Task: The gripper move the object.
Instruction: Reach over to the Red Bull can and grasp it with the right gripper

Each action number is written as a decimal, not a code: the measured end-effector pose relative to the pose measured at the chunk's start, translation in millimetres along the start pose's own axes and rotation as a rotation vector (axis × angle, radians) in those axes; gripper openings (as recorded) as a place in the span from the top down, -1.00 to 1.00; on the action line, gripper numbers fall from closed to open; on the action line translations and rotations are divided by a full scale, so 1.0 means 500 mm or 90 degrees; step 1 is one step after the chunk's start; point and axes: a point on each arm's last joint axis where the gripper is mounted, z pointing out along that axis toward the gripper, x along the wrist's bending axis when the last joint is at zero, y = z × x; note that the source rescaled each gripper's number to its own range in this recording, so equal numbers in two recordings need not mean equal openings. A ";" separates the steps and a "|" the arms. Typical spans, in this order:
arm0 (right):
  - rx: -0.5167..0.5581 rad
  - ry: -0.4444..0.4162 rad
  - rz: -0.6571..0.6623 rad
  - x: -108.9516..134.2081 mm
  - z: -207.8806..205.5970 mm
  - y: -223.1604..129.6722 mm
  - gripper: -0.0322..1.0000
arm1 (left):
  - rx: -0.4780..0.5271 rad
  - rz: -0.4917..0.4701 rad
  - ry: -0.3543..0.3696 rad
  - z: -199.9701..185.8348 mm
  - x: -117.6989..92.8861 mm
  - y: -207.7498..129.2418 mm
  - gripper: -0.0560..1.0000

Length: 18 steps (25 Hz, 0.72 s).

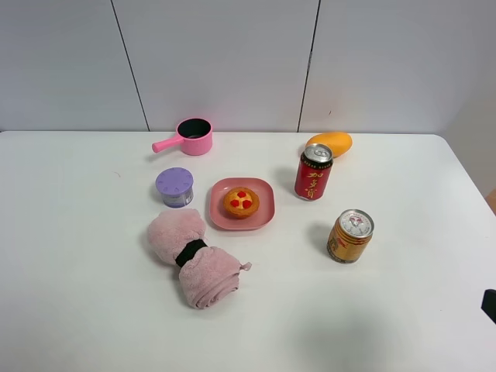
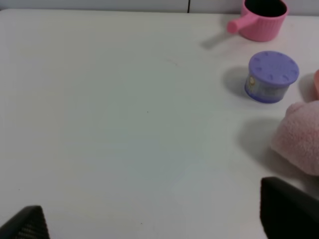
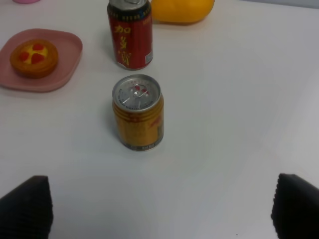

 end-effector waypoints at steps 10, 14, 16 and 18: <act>0.000 0.000 0.001 0.000 0.000 0.000 -1.00 | 0.000 0.000 0.000 0.000 0.000 0.000 -1.00; -0.028 -0.002 0.026 0.001 -0.014 0.016 -1.00 | 0.000 0.000 0.000 0.000 0.000 0.000 -1.00; -0.038 -0.002 0.037 0.002 -0.026 0.043 -1.00 | 0.000 0.000 0.000 0.000 0.000 0.000 -1.00; -0.031 -0.002 0.041 0.001 -0.031 0.079 -1.00 | 0.000 0.000 0.000 0.000 0.000 0.000 -1.00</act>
